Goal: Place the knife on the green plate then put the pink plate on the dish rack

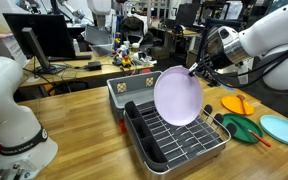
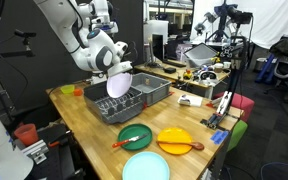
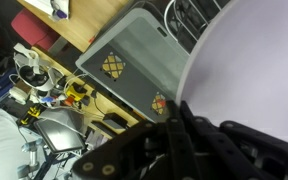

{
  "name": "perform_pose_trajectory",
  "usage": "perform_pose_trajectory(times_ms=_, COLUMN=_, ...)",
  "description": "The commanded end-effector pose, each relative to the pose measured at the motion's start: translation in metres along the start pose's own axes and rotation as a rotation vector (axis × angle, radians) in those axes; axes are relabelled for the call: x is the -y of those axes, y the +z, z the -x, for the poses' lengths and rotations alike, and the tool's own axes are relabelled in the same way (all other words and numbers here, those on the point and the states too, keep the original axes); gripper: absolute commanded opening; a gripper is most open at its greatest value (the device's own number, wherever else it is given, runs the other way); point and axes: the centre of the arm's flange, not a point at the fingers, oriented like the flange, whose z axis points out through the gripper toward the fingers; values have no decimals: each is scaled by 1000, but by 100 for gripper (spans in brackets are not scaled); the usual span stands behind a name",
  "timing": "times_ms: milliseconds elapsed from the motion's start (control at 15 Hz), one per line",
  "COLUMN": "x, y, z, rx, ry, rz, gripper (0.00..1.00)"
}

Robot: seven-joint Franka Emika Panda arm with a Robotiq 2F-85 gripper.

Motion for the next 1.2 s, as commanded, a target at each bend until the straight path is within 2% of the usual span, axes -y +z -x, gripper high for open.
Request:
perform_pose_trajectory(times_ms=0, x=10, y=19, z=13, rx=-19, ry=-24, rz=28, gripper=1)
perform_pose_trajectory(times_ms=1133, x=-1, y=32, z=21, rx=-10, ry=-60, rz=79, gripper=1)
